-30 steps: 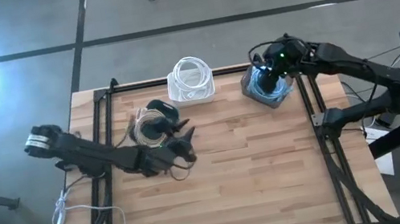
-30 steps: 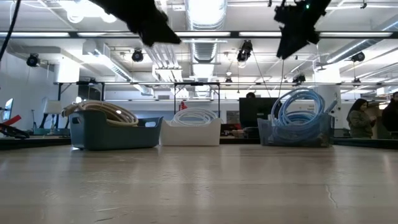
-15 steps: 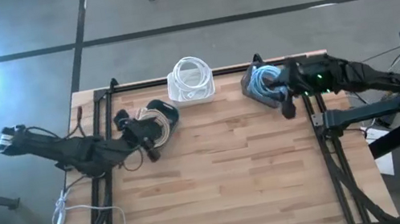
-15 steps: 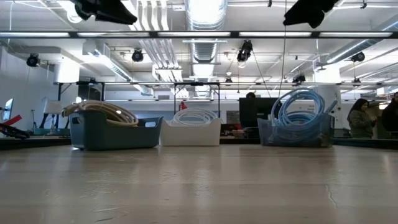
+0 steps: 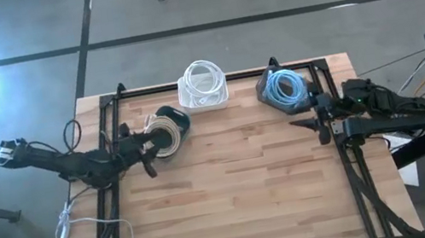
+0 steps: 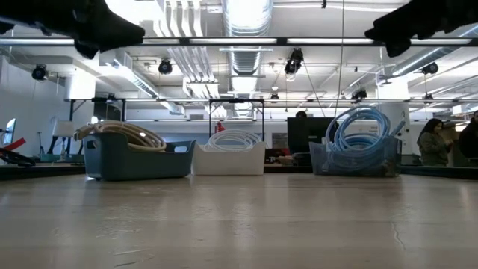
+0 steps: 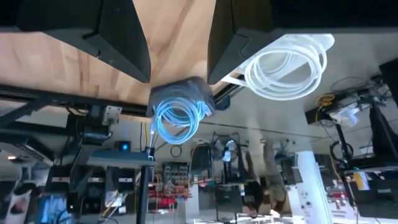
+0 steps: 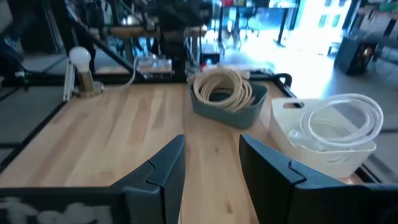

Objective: Sort HDMI cables
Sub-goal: Return to Home Position

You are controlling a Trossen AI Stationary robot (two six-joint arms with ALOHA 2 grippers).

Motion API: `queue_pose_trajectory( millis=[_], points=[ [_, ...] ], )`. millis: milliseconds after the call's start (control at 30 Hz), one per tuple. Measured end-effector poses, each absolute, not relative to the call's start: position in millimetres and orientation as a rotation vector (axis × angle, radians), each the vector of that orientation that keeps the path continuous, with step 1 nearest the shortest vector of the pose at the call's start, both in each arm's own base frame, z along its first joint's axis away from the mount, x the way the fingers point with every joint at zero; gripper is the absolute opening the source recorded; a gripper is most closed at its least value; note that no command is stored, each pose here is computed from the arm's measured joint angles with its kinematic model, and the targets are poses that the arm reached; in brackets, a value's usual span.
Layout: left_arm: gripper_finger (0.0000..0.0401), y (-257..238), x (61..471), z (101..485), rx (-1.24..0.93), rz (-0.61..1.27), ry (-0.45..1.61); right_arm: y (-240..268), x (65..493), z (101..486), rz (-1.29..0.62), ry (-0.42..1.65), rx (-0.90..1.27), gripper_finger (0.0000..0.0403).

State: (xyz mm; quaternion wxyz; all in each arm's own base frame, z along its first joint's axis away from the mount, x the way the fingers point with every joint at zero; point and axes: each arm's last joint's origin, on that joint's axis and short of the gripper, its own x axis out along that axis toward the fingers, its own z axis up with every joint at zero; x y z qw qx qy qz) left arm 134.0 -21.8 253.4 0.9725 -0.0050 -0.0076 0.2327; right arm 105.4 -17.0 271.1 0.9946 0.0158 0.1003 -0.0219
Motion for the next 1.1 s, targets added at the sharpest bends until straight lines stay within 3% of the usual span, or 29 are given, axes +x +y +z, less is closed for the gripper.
queue_pose_trajectory(
  millis=[467, 1100],
  points=[
    [0.0163, -12, 104, 213, -0.093, 0.462, -0.127, -11, 75, 243, -0.045, -0.061, 0.012, 0.0149],
    [0.0163, -9, 91, 185, -0.043, 0.429, -0.166, -15, 94, 183, -0.048, -0.178, -0.028, 0.0152]
  ],
)
